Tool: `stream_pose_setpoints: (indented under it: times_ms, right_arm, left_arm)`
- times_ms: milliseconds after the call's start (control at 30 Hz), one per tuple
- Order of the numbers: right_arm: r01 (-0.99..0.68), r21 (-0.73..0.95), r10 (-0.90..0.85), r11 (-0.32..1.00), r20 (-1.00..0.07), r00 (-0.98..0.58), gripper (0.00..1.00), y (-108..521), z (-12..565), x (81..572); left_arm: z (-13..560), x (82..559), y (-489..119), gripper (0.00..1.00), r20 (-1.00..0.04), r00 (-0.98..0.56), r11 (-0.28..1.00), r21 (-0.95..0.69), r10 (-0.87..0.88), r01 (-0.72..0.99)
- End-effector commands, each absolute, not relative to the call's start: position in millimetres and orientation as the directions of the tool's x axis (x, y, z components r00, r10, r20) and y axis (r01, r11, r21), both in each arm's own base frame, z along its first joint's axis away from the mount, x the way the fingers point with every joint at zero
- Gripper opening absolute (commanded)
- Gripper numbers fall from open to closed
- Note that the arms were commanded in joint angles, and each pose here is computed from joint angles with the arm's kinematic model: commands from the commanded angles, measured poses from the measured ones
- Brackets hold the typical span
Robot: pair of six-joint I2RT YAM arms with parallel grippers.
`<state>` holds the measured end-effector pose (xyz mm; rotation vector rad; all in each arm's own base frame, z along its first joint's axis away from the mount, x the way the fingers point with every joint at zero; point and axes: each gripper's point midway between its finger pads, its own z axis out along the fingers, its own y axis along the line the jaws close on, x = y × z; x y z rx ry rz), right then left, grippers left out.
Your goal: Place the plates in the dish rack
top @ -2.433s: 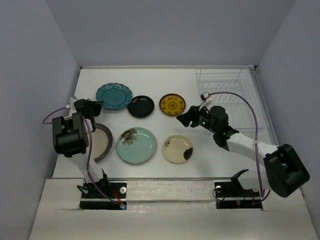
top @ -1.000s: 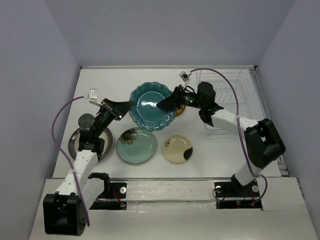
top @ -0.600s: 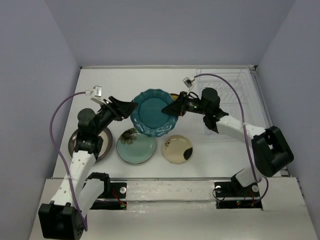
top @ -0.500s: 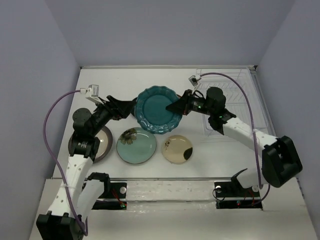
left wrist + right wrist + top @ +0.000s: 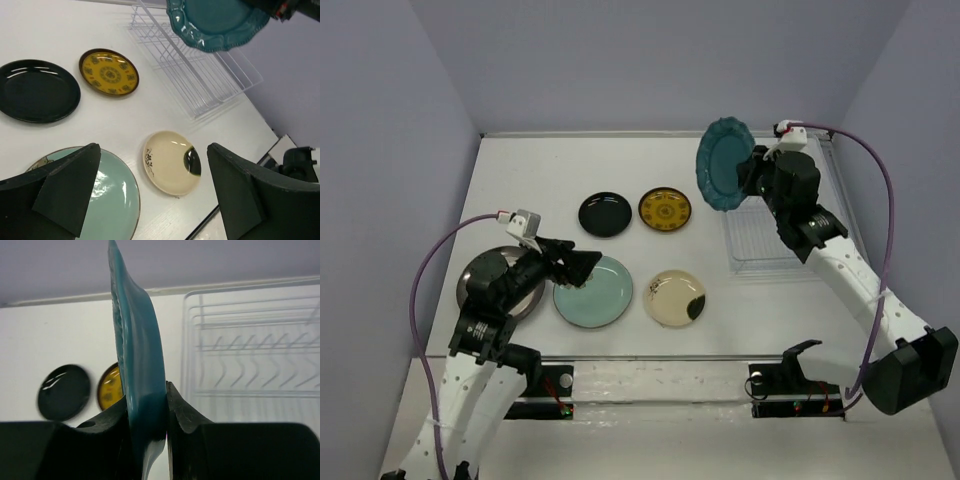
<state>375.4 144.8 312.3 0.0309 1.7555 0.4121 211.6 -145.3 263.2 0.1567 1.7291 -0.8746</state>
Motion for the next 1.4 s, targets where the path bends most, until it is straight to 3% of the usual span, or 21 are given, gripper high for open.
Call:
stream_pose_setpoints:
  times_ms: [0,167,333,700,1100,1267,1367]
  right_arm:
    - [0.175,0.15,0.14,0.973,-0.988,0.067,0.07,47,406,396]
    - [0.399,0.113,0.095,0.91,-0.993,0.064,0.07,-44,410,418]
    - [0.481,0.089,0.104,0.872,-0.995,-0.005,0.07,-102,380,441]
    - [0.332,-0.002,0.032,0.943,-0.995,-0.097,0.07,-159,360,481]
    - [0.1,-0.076,-0.053,0.992,-0.975,-0.215,0.07,-134,336,511]
    - [0.131,-0.106,-0.066,0.986,-0.957,-0.281,0.07,-145,310,516]
    - [0.156,-0.114,-0.072,0.981,-0.965,-0.252,0.07,-149,323,516]
  left_arm:
    - [279,190,-159,0.99,-0.914,-0.291,0.664,-0.406,-0.284,0.628]
    - [291,167,-172,0.99,-0.926,-0.259,0.591,-0.374,-0.273,0.714]
    - [298,152,-177,0.99,-0.929,-0.242,0.556,-0.362,-0.278,0.748]
    - [304,141,-180,0.99,-0.932,-0.229,0.532,-0.35,-0.282,0.771]
    - [304,138,-183,0.99,-0.933,-0.233,0.521,-0.348,-0.276,0.779]
    - [303,138,-183,0.99,-0.932,-0.236,0.523,-0.35,-0.274,0.777]
    - [302,139,-184,0.99,-0.932,-0.241,0.524,-0.353,-0.271,0.775]
